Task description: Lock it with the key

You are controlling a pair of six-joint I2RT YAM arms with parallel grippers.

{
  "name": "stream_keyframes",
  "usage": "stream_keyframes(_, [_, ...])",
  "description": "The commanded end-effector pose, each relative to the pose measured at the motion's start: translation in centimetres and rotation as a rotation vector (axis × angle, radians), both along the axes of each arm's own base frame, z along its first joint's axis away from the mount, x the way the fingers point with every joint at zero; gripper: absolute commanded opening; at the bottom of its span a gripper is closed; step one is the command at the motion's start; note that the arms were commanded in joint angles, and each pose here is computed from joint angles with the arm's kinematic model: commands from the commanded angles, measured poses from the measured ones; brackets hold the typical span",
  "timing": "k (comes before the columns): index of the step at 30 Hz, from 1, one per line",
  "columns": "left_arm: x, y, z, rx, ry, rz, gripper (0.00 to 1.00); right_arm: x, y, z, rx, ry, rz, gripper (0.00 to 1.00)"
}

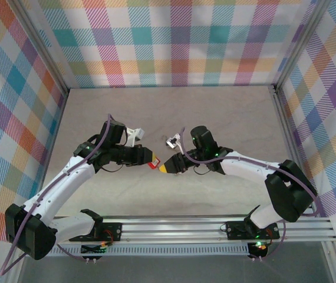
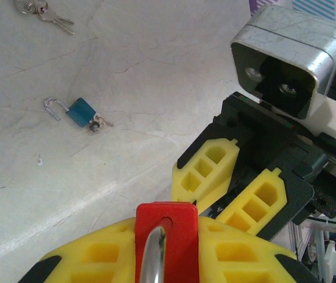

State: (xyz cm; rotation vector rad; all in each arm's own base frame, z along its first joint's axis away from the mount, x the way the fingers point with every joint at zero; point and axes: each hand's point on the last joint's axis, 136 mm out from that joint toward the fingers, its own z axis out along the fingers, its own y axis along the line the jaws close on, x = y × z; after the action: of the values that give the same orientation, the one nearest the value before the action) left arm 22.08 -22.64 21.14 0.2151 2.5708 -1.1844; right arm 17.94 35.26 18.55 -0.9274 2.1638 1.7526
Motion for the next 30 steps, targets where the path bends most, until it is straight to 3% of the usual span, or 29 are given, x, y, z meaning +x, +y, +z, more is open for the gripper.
stream_keyframes(1, [-0.3,-0.6,1.0,-0.028,-0.028,-0.037,0.0,-0.4,0.7,1.3,0.029,-0.054,0.032,0.22])
stream_keyframes(5, [-0.3,-0.7,1.0,-0.032,-0.025,-0.04,0.0,-0.5,1.0,0.9,0.02,-0.055,0.029,0.26])
stream_keyframes(10, [-0.5,-0.8,1.4,-0.046,-0.039,-0.049,0.0,-0.1,0.9,0.5,0.0,-0.067,0.004,0.42])
stream_keyframes(13, [-0.7,-0.8,1.5,-0.057,-0.046,-0.055,0.0,0.1,0.7,0.6,-0.008,-0.092,-0.017,0.45])
stream_keyframes(18, [-1.0,-1.0,2.3,-0.083,-0.068,-0.071,0.0,0.3,0.7,0.3,-0.012,-0.088,-0.02,0.44])
stream_keyframes(30, [-1.4,-0.8,1.9,-0.059,-0.075,-0.089,0.0,-1.1,-0.9,3.0,0.113,-0.117,0.03,0.52])
